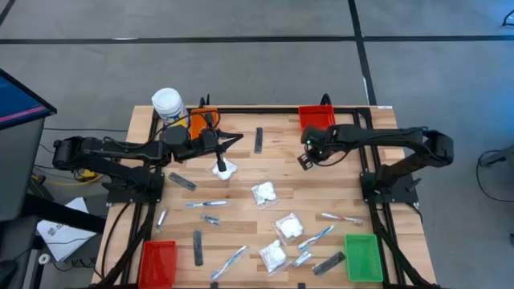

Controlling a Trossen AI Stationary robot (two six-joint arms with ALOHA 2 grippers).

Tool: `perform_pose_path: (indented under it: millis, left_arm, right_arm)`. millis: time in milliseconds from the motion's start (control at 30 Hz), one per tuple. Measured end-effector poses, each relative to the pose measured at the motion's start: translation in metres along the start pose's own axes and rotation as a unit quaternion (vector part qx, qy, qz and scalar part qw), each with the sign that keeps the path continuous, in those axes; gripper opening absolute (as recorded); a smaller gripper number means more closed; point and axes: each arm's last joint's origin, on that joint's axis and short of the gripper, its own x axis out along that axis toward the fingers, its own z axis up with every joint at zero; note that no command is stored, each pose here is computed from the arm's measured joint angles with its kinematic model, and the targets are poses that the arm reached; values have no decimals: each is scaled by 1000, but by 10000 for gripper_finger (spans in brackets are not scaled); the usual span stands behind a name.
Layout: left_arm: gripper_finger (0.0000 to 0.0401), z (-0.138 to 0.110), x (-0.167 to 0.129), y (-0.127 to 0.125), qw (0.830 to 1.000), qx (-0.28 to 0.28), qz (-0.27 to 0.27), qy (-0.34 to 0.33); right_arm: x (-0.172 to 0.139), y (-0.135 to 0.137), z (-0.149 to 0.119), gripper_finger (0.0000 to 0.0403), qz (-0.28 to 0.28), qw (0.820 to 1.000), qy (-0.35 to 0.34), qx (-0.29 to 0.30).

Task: Pick & Place Travel size toiletries
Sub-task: Put the nail cutter into the green bin

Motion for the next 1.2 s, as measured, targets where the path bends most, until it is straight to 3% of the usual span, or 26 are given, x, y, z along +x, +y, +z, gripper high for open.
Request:
perform_pose_path:
  millis: [133, 300, 500, 600, 833, 967, 1200]
  left_arm:
    - [8, 2, -2, 2, 1000, 12, 11, -1]
    - [8, 17, -13, 19, 995, -1, 100, -30]
    - [8, 45, -50, 41, 979, -26, 183, -82]
    - [8, 54, -71, 47, 973, -47, 198, -104]
    - [8, 52, -103, 52, 967, -61, 209, -134]
    - [8, 57, -116, 56, 961, -72, 216, -159]
    - [8, 58, -118, 53, 963, -76, 202, -163]
  right_arm:
    - [8, 3, -1, 0, 1, 1000, 20, 3]
    - [11, -6, -1, 18, 52, 990, 113, 71]
    - [10, -26, -4, 98, 34, 969, 195, 148]
    - [8, -35, -5, 147, 19, 956, 225, 186]
    - [12, -43, 7, 239, 42, 946, 200, 253]
    - [22, -42, 16, 248, 64, 941, 192, 271]
    - [45, -47, 20, 224, 66, 928, 244, 273]
